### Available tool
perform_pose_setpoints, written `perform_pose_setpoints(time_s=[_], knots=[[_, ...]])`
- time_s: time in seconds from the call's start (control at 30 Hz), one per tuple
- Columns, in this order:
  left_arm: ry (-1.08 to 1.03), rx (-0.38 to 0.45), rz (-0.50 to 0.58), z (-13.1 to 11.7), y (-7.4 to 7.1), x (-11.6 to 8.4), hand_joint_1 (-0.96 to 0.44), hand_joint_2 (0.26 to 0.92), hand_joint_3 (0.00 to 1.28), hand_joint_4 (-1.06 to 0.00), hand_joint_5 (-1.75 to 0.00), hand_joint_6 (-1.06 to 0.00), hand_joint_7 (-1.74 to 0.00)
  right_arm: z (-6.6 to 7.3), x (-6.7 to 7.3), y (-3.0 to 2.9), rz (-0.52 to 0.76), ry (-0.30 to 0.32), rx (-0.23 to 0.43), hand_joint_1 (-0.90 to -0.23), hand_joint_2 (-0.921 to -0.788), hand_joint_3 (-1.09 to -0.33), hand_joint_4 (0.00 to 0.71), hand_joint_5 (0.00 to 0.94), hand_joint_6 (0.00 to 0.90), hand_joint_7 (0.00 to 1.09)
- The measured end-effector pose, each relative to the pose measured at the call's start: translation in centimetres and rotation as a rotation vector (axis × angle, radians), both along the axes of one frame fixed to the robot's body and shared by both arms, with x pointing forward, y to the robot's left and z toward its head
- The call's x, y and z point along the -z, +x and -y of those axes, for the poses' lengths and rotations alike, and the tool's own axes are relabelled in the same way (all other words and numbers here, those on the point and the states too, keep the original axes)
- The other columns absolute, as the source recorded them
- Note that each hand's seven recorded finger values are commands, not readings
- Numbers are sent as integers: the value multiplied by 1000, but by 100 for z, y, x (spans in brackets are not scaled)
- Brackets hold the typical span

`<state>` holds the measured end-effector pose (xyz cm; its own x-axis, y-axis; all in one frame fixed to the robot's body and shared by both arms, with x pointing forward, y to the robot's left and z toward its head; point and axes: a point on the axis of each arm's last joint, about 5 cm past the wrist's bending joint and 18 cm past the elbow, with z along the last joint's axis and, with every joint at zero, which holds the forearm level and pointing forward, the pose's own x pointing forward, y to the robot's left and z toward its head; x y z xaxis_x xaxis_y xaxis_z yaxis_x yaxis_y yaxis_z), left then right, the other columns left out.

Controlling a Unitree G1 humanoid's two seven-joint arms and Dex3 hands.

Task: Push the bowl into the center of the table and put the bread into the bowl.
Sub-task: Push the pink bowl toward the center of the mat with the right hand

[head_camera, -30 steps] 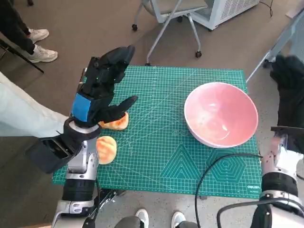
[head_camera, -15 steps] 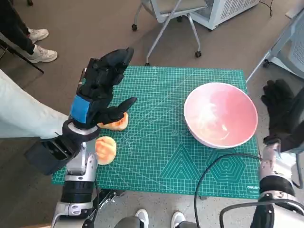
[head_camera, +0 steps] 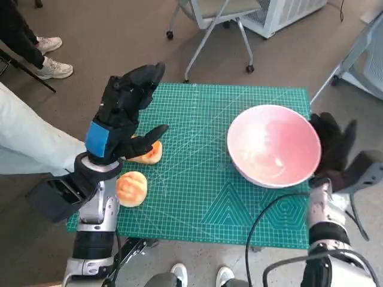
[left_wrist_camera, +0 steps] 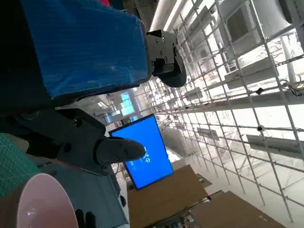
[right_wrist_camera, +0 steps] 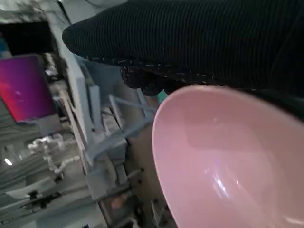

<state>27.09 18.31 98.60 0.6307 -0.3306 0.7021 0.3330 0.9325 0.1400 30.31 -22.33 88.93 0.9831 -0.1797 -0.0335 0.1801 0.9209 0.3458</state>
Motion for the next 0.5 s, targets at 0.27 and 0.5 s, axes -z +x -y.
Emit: perform_pose_setpoints(time_s=[0.27,0.5], knots=[[2,-10,-11,-29,-51,21,-154,900,347,-263,-56,-10,-775,-222,13,62,-30,92,-47,-597,-921,-814,198,14,261,190],[-2,-37,-4,-67,-96,15,-160,905,330,-267,-55,-15,-772,-366,-9,108,-28,139,-93,-601,-921,-775,209,13,284,190]])
